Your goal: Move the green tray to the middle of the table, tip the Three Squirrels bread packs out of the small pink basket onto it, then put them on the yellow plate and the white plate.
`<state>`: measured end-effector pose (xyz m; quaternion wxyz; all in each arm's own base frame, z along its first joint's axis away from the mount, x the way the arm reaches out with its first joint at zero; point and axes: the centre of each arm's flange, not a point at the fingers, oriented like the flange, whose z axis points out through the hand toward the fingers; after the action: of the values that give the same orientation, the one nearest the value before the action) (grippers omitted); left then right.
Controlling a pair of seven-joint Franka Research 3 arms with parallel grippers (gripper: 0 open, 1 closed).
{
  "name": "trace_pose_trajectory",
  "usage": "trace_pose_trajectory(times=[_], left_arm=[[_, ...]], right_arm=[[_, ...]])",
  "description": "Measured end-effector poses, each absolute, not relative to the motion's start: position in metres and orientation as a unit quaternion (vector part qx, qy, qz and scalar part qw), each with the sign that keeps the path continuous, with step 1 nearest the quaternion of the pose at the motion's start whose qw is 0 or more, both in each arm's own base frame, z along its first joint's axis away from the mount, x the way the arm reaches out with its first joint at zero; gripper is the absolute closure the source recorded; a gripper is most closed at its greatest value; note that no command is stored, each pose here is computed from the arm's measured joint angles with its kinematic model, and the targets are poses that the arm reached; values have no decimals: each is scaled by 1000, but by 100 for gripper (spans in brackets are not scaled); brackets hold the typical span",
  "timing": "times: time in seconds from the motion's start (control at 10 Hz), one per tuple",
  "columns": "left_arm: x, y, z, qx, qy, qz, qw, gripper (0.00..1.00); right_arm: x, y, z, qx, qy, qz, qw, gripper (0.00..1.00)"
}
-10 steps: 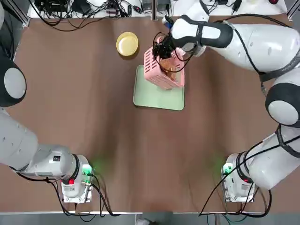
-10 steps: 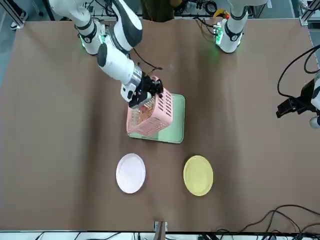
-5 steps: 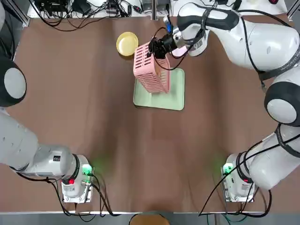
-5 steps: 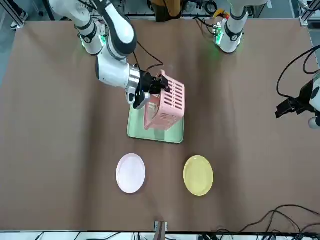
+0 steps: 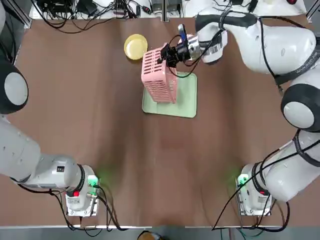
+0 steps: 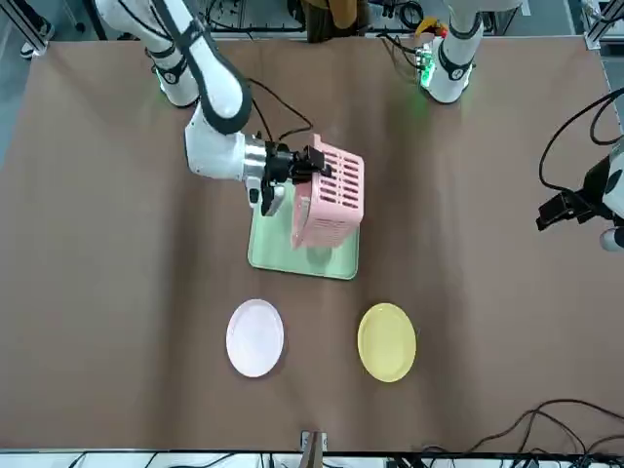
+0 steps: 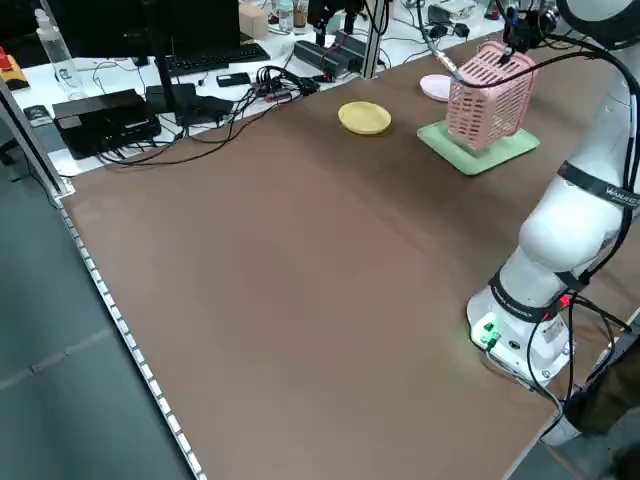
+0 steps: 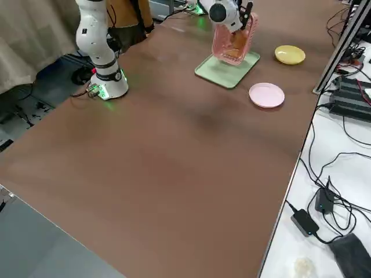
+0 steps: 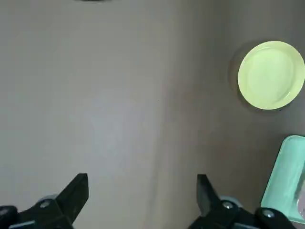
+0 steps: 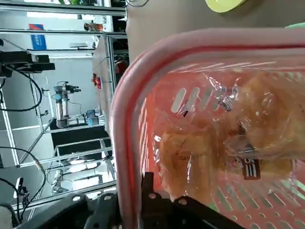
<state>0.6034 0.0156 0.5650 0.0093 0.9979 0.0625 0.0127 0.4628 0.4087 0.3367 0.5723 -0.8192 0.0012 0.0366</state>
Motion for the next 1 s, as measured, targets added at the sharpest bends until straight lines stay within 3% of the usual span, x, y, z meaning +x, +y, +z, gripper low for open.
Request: trace_pose_trajectory(times=[0.4,1.0], left_arm=[[603,12,564,998,60,12,9,0],[603,12,564,998,60,12,9,0]], right_arm=[[458,412,307,-773,6,22,634,93],[452,415,291,-742,6,2,671,93]])
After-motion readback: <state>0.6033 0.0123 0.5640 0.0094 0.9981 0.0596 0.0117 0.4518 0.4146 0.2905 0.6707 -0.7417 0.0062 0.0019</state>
